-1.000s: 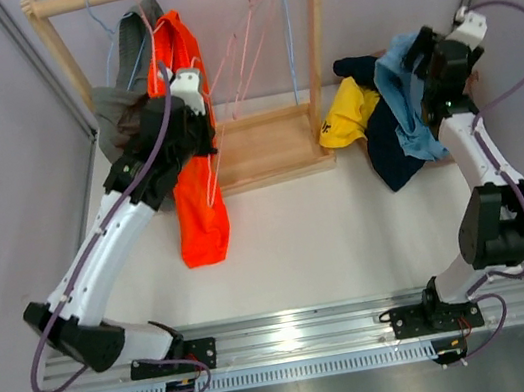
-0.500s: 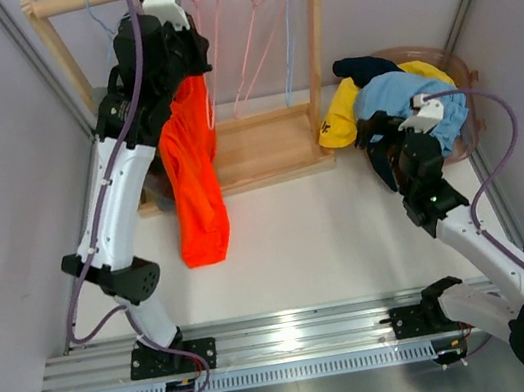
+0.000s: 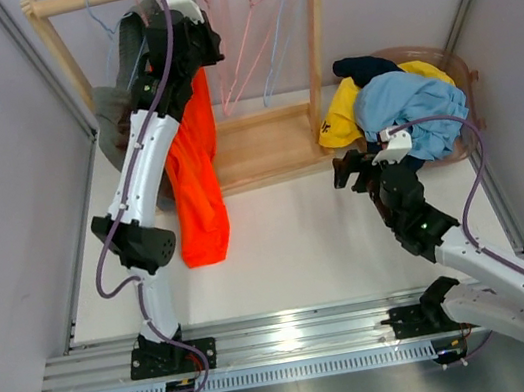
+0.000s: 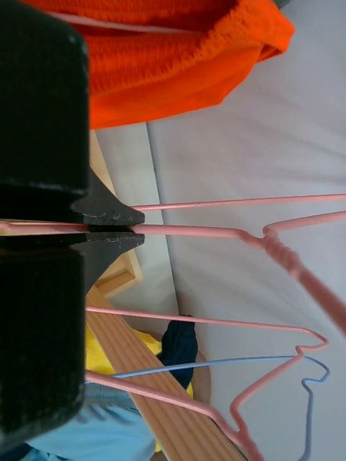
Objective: Remove the shorts from the hanger
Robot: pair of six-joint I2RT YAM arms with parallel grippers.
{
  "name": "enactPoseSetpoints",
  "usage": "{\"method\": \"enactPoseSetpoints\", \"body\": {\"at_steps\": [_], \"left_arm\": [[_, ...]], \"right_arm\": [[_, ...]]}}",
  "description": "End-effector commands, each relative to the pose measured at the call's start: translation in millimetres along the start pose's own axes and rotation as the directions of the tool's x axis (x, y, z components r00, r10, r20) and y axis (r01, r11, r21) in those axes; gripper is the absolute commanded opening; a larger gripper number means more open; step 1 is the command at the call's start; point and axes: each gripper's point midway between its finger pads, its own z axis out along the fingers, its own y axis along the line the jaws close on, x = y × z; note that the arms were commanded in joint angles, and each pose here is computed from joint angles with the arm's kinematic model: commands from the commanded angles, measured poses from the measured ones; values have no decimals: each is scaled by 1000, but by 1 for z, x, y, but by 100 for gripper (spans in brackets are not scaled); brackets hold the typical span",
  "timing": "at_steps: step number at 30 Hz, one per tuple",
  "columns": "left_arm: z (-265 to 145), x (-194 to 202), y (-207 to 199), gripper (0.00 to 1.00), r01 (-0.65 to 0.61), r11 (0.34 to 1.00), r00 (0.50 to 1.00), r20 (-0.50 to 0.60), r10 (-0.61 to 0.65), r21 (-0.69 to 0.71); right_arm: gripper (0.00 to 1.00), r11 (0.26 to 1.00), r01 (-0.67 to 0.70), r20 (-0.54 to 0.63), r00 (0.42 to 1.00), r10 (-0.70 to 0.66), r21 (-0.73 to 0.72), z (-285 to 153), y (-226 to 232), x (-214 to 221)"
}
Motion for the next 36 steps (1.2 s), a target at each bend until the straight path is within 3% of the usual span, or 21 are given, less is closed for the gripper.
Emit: {"method": "enactPoseSetpoints", "body": {"at_steps": [1, 7, 8, 10, 11, 15, 16, 18, 20, 22, 28, 36], "left_arm": [[-1, -36, -5, 0, 53, 997, 992, 108, -58, 50], [-5, -13, -9, 0, 49, 996, 998, 36, -52, 79], [-18, -25, -16, 3, 45, 993, 997, 52, -52, 113], [-30, -22, -20, 16, 46, 990, 998, 30, -51, 136], [-49, -40, -25, 18, 45, 987, 997, 62, -55, 155], [-90, -52, -31, 36, 19, 984, 997, 73, -33, 177], [-98, -55, -29, 44, 14, 985, 997, 74, -27, 169], [-121, -68, -24, 51, -5, 989, 994, 110, -11, 147], [-135, -77, -19, 71, -15, 992, 990, 139, -2, 126], [-154, -90, -9, 77, -29, 997, 983, 181, 16, 72], [-174, -100, 18, 83, -92, 994, 976, 191, 104, -66], [-155, -67, 60, 81, -122, 974, 984, 106, 144, -191]], "right_arm": [[92, 1000, -5, 47, 999, 3, 28, -4, -6, -10], [92, 1000, -3, 36, 999, 2, 30, -3, -7, -4], [92, 1000, -6, 34, 999, 5, 26, -3, -6, -3], [92, 1000, -7, 28, 1000, 7, 22, -2, -4, 0], [92, 1000, -6, 25, 1000, 6, 19, -2, -3, 1], [93, 1000, -10, 20, 1000, 9, 10, -1, 2, 4], [93, 1000, -11, 19, 1000, 11, 7, -1, 3, 5], [94, 1000, -13, 15, 1000, 13, 2, -2, 6, 8], [94, 1000, -10, 5, 1000, 10, -1, -2, 7, 13], [94, 1000, -6, -4, 1000, 6, -6, -4, 10, 16], [94, 1000, -8, -5, 1000, 8, -9, -7, 12, 18], [94, 1000, -5, -5, 1000, 5, -12, -12, 12, 18]]}}
